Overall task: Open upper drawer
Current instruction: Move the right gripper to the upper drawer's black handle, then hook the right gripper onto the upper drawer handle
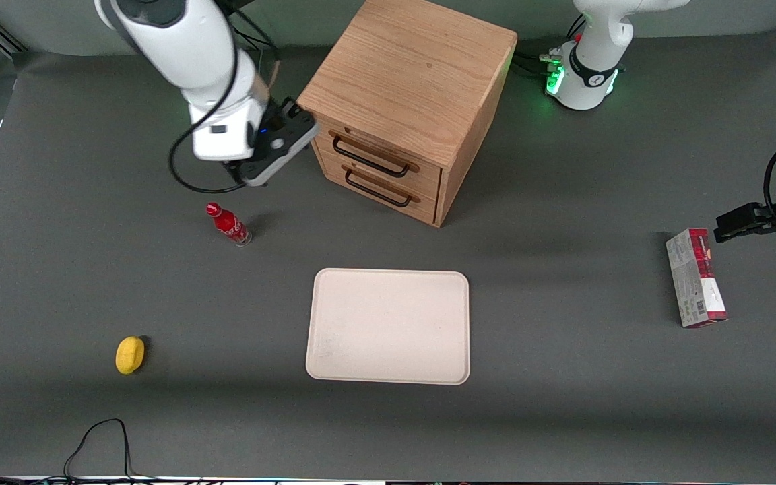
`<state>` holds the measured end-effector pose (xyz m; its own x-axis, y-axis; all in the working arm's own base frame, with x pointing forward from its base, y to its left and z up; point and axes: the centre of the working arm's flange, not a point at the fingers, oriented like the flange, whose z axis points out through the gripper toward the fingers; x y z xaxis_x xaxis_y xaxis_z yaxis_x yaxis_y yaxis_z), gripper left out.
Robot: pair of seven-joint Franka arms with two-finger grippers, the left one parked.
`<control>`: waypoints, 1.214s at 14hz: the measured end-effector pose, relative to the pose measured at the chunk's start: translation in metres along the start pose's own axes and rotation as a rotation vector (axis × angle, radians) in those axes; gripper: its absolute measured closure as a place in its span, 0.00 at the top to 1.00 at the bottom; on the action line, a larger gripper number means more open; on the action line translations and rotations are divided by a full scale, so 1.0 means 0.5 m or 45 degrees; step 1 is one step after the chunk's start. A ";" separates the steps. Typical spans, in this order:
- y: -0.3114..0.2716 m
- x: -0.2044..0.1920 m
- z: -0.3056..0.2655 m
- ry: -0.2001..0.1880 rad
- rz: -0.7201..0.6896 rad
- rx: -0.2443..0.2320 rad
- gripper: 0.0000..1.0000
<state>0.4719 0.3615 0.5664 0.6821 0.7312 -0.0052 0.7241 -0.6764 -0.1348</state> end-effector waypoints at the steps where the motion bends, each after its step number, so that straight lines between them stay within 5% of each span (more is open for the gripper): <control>1: -0.021 0.008 0.016 -0.021 -0.063 0.057 1.00; 4: -0.019 0.028 0.069 -0.054 -0.182 0.229 1.00; 8: 0.003 0.063 0.159 -0.096 -0.203 0.318 1.00; 17: -0.031 0.081 0.341 -0.112 -0.214 0.321 1.00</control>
<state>0.4710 0.4165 0.3993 0.5360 0.8430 -0.0461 0.7702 -0.5106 -0.3822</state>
